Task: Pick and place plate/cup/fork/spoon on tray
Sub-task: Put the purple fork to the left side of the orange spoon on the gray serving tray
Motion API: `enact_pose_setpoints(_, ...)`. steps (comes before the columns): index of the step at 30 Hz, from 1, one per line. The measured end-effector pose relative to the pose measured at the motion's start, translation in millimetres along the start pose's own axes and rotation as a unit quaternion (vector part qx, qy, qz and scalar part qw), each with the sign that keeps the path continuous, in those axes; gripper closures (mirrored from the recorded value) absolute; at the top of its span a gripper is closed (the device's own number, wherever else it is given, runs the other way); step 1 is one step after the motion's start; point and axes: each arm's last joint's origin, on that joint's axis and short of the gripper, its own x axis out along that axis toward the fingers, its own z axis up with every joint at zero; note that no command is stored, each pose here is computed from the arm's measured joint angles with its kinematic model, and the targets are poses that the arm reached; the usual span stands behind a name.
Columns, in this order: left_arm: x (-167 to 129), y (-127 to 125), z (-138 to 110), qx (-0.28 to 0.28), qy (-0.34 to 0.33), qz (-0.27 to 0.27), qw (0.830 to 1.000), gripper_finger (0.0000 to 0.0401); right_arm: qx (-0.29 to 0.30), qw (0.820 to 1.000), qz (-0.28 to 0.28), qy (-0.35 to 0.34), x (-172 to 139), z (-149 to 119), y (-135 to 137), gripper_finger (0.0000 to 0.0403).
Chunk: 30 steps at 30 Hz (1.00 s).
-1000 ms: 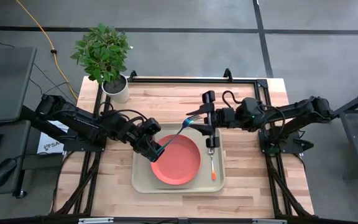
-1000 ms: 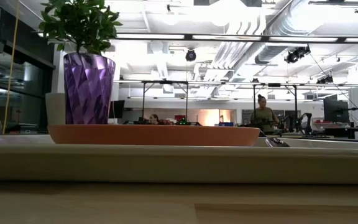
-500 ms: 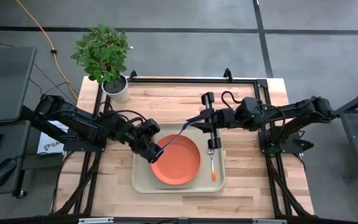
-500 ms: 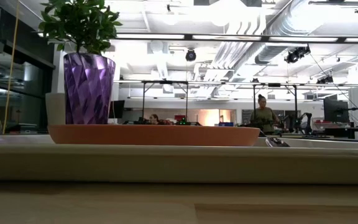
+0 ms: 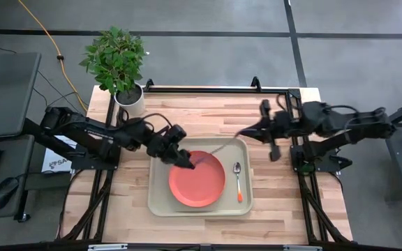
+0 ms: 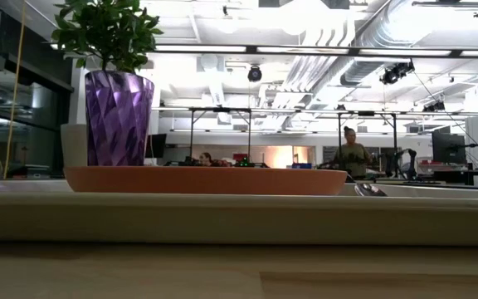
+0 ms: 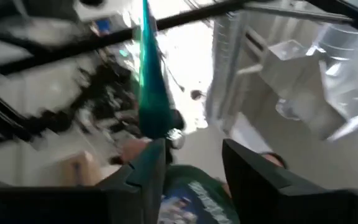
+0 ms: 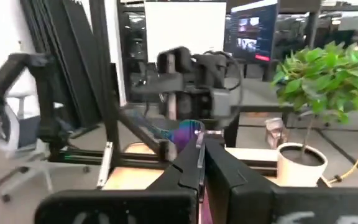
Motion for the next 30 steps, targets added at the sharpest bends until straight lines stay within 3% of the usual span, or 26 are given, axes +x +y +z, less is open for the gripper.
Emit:
enact_pose_setpoints(5, -13.2, 8.3, 22.0, 0.085, -0.006, 0.039, 0.996, 0.0237, 0.057, 0.998, 0.015, 0.006, -31.5, 7.0, 4.1, 0.0402)
enact_pose_setpoints(8, -22.5, 18.8, 32.1, 0.115, 0.017, 0.085, 0.990, 0.0236, 0.121, 0.992, 0.018, 0.038, -41.2, 2.8, 5.2, 0.0402)
enact_pose_setpoints(13, -20.3, 22.8, 37.2, 0.167, 0.069, 0.151, 0.972, 0.0240, 0.232, 0.958, 0.041, 0.162, -39.2, -19.9, 8.9, 0.0402)
enact_pose_setpoints(17, -7.9, 3.7, 44.2, 0.237, 0.116, 0.185, 0.947, 0.0240, 0.265, 0.933, 0.080, 0.230, -23.8, -34.3, 13.5, 0.0402)
enact_pose_setpoints(19, -2.4, -13.6, 49.8, 0.282, 0.135, 0.209, 0.927, 0.0241, 0.270, 0.923, 0.090, 0.260, -14.6, -42.3, 14.7, 0.0402)
enact_pose_setpoints(21, 1.2, -34.6, 55.1, 0.339, 0.147, 0.250, 0.895, 0.0241, 0.276, 0.909, 0.091, 0.299, -7.4, -52.2, 13.6, 0.0402)
enact_pose_setpoints(26, -3.2, -88.1, 62.2, 0.453, 0.153, 0.402, 0.781, 0.0241, 0.289, 0.876, 0.079, 0.379, 5.9, -74.8, 7.2, 0.0403)
enact_pose_setpoints(28, -5.2, -103.0, 62.9, 0.472, 0.129, 0.433, 0.757, 0.0241, 0.283, 0.873, 0.075, 0.390, 10.0, -79.6, 4.7, 0.0403)
enact_pose_setpoints(30, -11.6, -115.6, 60.0, 0.481, 0.107, 0.439, 0.751, 0.0241, 0.284, 0.867, 0.075, 0.403, 13.4, -84.3, 2.3, 0.0403)
